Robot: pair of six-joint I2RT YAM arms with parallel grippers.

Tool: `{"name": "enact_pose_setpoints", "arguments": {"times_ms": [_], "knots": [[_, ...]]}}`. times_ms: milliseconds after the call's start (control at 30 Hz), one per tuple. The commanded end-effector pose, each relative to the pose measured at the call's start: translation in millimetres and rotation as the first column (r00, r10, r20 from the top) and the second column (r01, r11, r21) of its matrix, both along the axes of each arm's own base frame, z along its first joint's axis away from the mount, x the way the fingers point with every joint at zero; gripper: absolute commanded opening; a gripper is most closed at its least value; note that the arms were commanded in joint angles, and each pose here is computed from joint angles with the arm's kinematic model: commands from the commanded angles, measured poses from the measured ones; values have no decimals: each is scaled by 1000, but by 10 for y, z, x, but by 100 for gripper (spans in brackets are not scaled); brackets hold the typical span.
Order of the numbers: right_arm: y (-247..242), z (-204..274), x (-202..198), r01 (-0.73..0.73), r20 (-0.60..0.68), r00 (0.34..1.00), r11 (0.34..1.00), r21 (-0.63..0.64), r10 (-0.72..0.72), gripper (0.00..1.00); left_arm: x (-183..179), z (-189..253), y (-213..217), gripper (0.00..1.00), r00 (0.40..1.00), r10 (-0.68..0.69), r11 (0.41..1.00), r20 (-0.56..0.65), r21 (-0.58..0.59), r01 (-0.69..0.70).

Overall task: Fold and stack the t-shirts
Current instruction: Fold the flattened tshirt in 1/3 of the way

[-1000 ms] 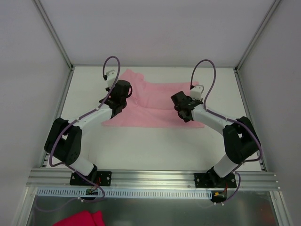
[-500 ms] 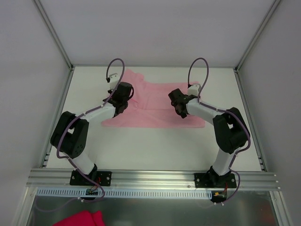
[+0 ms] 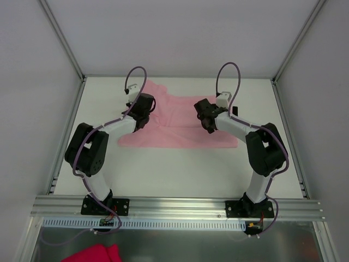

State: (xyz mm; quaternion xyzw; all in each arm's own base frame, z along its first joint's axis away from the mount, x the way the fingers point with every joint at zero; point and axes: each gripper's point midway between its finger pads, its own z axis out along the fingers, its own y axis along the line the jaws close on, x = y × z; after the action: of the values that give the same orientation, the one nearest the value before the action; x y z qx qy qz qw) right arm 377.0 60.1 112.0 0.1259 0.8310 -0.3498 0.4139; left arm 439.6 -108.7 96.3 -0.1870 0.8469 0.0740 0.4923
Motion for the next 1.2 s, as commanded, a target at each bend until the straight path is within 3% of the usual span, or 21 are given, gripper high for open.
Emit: {"name": "enact_pose_setpoints", "arguments": {"times_ms": [0,100,200,233,300,400,633,667,733,767,833,1100,1167], "knots": [[69,70,132,-57,42,998,998,27,56,77,189,194,-31,0,998,-7,1000,56,-12,7],[234,-48,163,-142,22,990,982,121,141,78,247,157,-36,2,999,-11,1000,30,0,11],[261,-13,152,-161,22,987,977,141,160,77,265,112,-40,47,1000,-7,1000,19,5,7],[272,-3,151,-169,25,986,975,144,167,77,229,112,-11,78,1000,-3,1000,25,5,3],[293,26,134,-189,38,982,969,162,185,77,222,184,18,97,999,10,1000,51,7,-11],[335,26,125,-210,47,978,960,183,204,76,210,425,15,99,995,-1,1000,99,-10,2],[394,-27,119,-224,19,974,953,206,225,74,-80,411,-130,99,989,-73,994,125,-70,82],[420,-47,120,-232,16,972,948,219,234,68,-120,390,-179,99,986,-93,991,136,-81,105],[458,-74,123,-245,14,969,940,236,248,47,-158,351,-318,99,979,-146,980,139,-116,163],[486,-101,132,-252,9,966,936,247,258,25,-184,294,-371,99,976,-166,972,140,-144,186],[488,-124,127,-248,0,967,936,247,256,14,-239,200,-543,99,963,-235,946,129,-196,257],[561,-207,213,-250,-45,962,936,246,269,9,-488,-215,-688,99,961,-263,926,83,-259,275],[607,-260,240,-258,-54,958,930,262,281,2,-510,-326,-697,99,962,-265,929,62,-252,272]]}}
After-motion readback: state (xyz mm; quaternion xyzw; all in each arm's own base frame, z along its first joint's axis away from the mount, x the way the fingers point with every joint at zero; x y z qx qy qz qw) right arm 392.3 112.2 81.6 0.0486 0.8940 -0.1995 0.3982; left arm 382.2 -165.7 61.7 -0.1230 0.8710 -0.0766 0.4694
